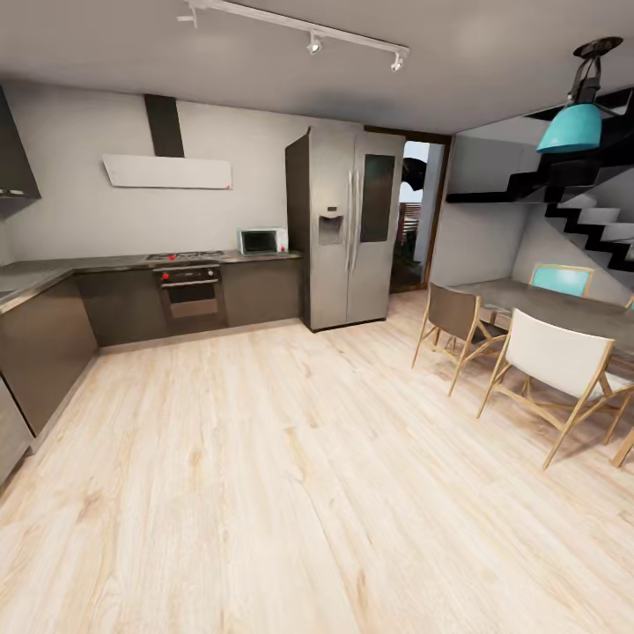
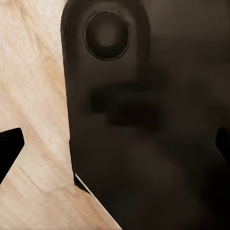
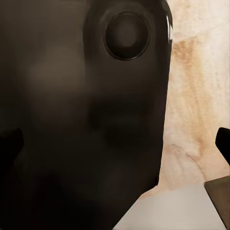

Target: Put the three can of soda from the living room inside the tash can in the kitchen.

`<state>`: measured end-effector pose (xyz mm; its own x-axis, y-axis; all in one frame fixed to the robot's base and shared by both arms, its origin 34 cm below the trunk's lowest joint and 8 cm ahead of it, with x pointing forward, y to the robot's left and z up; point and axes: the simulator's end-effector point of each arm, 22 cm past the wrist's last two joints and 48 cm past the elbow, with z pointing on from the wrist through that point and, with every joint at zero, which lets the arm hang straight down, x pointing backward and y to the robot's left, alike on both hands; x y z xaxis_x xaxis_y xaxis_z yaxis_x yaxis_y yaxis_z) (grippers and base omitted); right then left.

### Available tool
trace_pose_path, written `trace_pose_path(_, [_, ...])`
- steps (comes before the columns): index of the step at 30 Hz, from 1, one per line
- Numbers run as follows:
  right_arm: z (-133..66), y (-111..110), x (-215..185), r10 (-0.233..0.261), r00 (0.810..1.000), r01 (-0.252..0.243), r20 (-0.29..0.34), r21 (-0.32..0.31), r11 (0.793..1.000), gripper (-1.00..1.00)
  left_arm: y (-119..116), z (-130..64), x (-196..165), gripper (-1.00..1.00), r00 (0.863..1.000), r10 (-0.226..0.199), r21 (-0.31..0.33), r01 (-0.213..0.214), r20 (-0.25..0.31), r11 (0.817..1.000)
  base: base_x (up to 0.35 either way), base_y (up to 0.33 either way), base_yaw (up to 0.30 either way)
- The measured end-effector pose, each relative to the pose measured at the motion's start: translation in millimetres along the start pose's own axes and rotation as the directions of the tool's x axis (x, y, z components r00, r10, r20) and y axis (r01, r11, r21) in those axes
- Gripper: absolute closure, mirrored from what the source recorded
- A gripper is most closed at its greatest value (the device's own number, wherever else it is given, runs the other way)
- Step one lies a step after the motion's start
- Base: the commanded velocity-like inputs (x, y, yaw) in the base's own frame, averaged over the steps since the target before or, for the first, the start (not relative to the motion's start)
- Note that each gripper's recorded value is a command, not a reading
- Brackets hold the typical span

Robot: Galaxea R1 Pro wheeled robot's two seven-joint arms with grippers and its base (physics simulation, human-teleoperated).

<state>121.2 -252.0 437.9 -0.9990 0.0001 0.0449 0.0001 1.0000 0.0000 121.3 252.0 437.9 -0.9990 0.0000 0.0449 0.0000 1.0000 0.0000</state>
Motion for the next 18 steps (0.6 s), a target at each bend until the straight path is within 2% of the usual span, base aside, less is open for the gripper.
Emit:
trace_pose_path(4, [0.0,1.7,1.8,-0.015,1.0,0.015,-0.005,-0.004,1.0,-1.0,-1.2,0.0,-0.6,-1.0,1.0,0.004,0.002,-0.004,0.003,1.0,0.0,0.0,0.0])
trace_pose_path(18, [0.0,1.7,1.8,-0.015,1.0,0.015,-0.005,-0.004,1.0,-1.0,-1.2,0.0,-0.6,-1.0,1.0,0.004,0.002,-0.004,0.003,1.0,0.0,0.0,0.0])
